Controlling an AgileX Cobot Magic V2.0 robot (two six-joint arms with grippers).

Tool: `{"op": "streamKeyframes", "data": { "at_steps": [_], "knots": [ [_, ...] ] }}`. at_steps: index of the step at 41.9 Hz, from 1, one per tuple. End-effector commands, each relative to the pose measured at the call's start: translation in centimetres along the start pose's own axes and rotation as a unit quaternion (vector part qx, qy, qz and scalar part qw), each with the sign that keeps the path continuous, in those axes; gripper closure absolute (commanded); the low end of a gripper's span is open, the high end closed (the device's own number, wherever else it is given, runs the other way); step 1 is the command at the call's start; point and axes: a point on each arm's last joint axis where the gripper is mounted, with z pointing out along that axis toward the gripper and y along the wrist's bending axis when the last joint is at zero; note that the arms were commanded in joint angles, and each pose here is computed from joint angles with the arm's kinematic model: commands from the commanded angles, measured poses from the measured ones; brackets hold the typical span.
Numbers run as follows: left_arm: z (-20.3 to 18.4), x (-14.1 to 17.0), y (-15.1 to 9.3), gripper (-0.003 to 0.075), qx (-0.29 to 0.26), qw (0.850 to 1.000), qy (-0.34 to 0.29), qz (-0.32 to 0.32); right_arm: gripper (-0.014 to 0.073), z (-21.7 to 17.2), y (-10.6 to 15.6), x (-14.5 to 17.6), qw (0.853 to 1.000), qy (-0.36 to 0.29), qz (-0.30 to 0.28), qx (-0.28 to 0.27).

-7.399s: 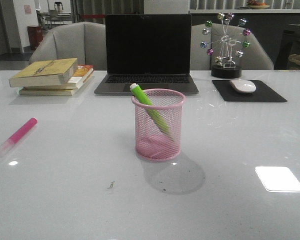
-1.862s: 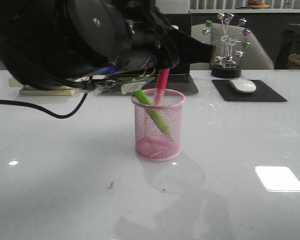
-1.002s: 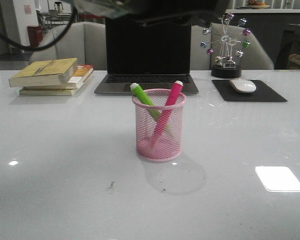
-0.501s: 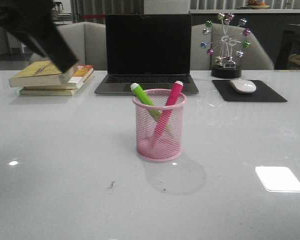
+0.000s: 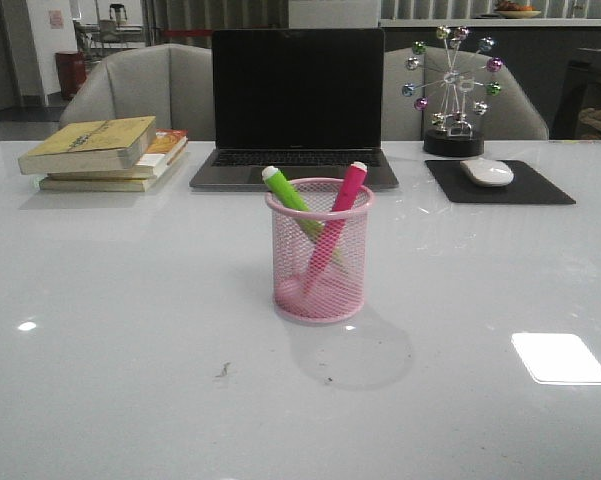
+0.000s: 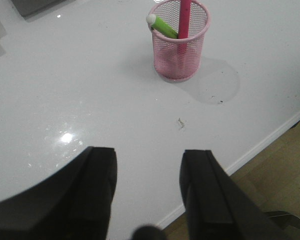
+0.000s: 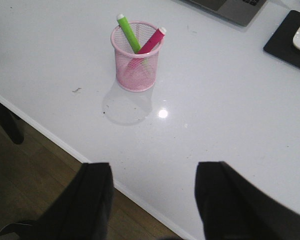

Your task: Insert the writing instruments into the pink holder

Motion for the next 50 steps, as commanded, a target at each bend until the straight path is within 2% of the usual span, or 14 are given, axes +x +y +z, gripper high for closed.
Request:
{"op": "streamKeyframes", "data": {
  "at_steps": [1, 12, 16, 19, 26, 31, 50],
  "knots": [
    [-1.30, -0.40, 0.09, 0.0347, 0.004, 0.998, -0.063, -0.011, 0.0118, -0.38, -0.05, -1.24, 0.999, -0.044, -0.006, 0.003],
    [-1.51, 0.14, 0.11, 0.0351, 0.003, 0.998, -0.062, -0.011, 0.0118, -0.40, -0.05, -1.43, 0.998, -0.055, -0.006, 0.003],
    [-1.51, 0.14, 0.11, 0.0384, 0.003, 0.998, -0.062, -0.011, 0.0132, -0.30, -0.05, -1.25, 0.999, -0.047, -0.006, 0.002],
    [-1.51, 0.14, 0.12, 0.0454, 0.003, 0.998, -0.062, -0.011, 0.0209, -0.14, -0.04, -1.08, 0.999, -0.043, -0.006, 0.002],
    [-1.51, 0.15, 0.12, 0.0630, 0.003, 0.998, -0.061, -0.011, 0.0455, -0.02, -0.04, -0.95, 0.999, -0.040, -0.006, 0.002],
    [-1.51, 0.15, 0.12, 0.0627, 0.002, 0.998, -0.061, -0.011, 0.0540, -0.02, -0.04, -0.95, 0.999, -0.040, -0.006, 0.002],
    [-1.67, 0.19, 0.11, 0.0627, 0.004, 0.998, -0.067, -0.012, 0.0541, -0.02, -0.04, -0.95, 0.999, -0.040, -0.006, 0.002]
  ]
}}
